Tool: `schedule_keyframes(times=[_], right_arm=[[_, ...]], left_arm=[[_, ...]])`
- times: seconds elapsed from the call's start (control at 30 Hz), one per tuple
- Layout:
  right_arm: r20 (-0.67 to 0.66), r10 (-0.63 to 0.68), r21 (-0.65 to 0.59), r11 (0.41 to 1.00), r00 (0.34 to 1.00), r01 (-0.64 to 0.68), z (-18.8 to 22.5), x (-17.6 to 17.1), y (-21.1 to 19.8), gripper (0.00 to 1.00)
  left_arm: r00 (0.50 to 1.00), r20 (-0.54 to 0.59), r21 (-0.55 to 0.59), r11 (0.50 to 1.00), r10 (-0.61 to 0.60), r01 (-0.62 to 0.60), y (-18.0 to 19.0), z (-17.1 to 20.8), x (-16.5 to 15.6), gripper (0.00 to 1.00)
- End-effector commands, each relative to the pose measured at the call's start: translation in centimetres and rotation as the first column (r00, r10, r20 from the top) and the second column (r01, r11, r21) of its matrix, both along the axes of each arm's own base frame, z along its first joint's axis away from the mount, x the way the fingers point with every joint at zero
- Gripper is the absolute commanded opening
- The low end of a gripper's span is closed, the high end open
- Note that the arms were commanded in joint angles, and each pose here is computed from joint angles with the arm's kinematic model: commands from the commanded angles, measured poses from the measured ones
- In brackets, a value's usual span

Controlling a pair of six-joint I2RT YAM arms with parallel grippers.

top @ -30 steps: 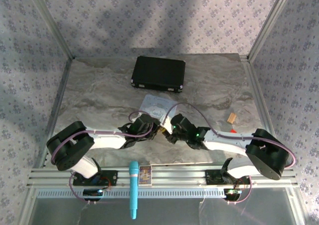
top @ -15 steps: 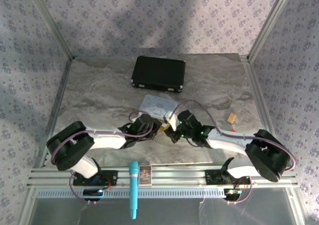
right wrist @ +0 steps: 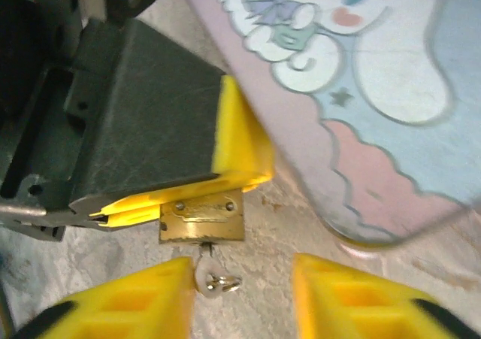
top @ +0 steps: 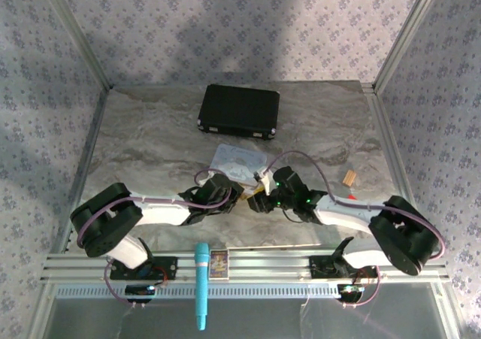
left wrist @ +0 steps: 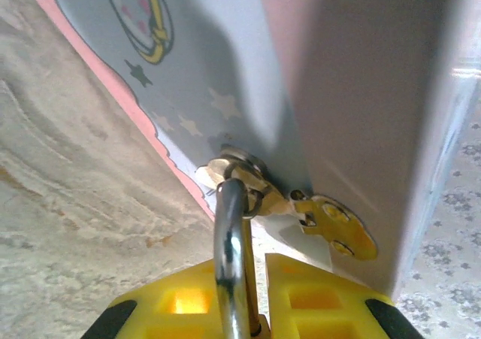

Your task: Unlock the padlock with the key

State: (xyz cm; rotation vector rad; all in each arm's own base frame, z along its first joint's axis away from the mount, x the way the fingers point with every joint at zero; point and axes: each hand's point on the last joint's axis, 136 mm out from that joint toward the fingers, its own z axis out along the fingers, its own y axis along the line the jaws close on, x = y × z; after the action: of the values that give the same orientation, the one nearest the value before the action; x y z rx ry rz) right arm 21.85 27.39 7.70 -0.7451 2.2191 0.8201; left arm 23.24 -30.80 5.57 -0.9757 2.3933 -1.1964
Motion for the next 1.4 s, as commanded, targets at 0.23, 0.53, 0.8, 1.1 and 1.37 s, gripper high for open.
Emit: schedule_keyframes(times=[0.23,0.53,0.8,1.1,1.37], right_arm=[[-0.106,-0.481,0.040,0.872,0.870,0.487,1.3,3.2,-7.2,0.77],[-0.172,-0.454,0.014,0.886,0.874,0.463,2.8,5.9,-4.6,0.70],[-0.223,-0.480,-0.084,0.876,0.848,0.474,0.4,7.5,-3.7,0.56],[-0.187,-0.502,-0.229,0.858,0.845,0.460,-1.7,9.0,-4.0,0.42],[-0.197,-0.501,-0.272,0.854,0.843,0.444,-3.0,9.3,-3.8,0.38]], left_arm=[[0.999,-0.013,0.046,0.998,-0.053,0.054,-0.5,-0.7,-0.7,0.00],[0.989,-0.051,0.123,0.982,-0.141,0.146,-0.9,-2.3,-1.5,0.00],[0.985,-0.059,0.165,0.971,-0.164,0.172,-0.3,-2.7,-2.0,0.00],[0.924,-0.102,0.367,0.849,-0.369,0.379,1.2,-3.3,-3.3,0.01],[0.894,-0.207,0.715,0.562,-0.398,0.416,7.8,-4.2,-3.0,0.05]])
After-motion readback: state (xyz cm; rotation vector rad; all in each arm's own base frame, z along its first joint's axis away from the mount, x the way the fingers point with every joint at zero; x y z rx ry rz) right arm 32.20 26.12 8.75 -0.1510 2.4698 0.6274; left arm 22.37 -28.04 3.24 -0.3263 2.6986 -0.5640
